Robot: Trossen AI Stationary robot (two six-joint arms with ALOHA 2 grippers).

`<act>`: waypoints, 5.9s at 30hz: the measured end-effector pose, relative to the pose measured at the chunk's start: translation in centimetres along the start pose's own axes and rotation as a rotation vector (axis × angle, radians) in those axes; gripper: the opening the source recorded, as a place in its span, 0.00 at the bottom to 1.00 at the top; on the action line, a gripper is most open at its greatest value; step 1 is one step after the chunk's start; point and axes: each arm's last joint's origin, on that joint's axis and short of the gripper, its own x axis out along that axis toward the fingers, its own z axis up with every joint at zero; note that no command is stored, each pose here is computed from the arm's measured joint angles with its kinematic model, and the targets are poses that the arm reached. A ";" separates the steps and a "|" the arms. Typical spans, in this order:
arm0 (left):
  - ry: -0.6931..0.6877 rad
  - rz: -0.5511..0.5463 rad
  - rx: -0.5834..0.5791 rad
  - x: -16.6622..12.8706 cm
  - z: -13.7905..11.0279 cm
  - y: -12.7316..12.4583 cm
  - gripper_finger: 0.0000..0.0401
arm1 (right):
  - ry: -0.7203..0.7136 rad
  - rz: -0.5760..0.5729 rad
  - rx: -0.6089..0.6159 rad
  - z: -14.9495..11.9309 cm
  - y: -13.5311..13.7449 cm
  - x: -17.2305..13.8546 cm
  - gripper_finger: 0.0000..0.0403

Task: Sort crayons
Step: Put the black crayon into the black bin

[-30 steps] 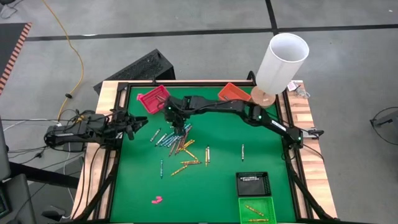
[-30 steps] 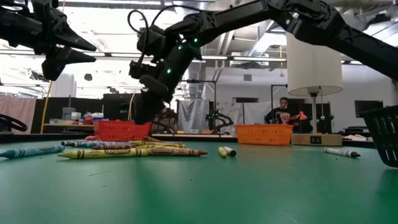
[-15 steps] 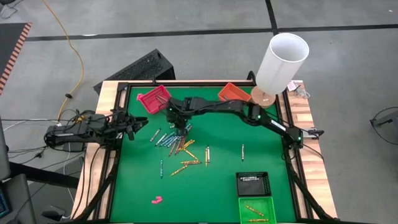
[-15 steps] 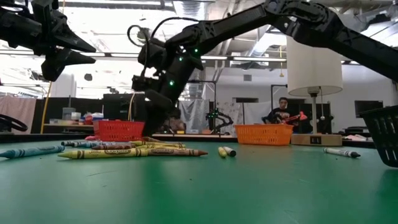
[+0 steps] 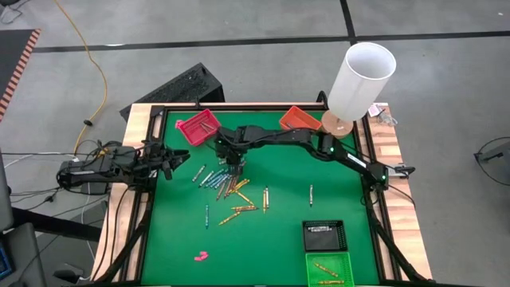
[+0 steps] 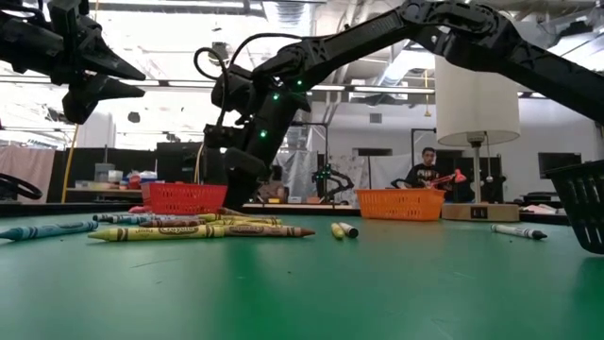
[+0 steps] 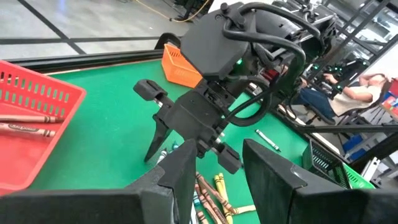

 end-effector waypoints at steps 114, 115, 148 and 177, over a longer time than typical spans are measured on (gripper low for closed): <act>0.179 -0.386 -0.068 1.6 -3.2 -0.2 0.00 | 0.263 0.328 0.502 -26.0 31.1 -22.9 0.00; 0.174 -0.379 -0.068 1.6 -3.2 -0.1 0.00 | 0.266 0.349 0.495 -26.2 31.0 -22.6 0.00; 0.320 -0.248 -0.109 1.6 -4.6 0.9 0.00 | 0.221 0.306 0.409 -24.8 27.7 -19.4 0.18; 0.252 -0.184 -0.032 1.6 -4.4 1.1 0.00 | 0.130 -0.248 1.287 -21.6 21.0 -20.8 0.26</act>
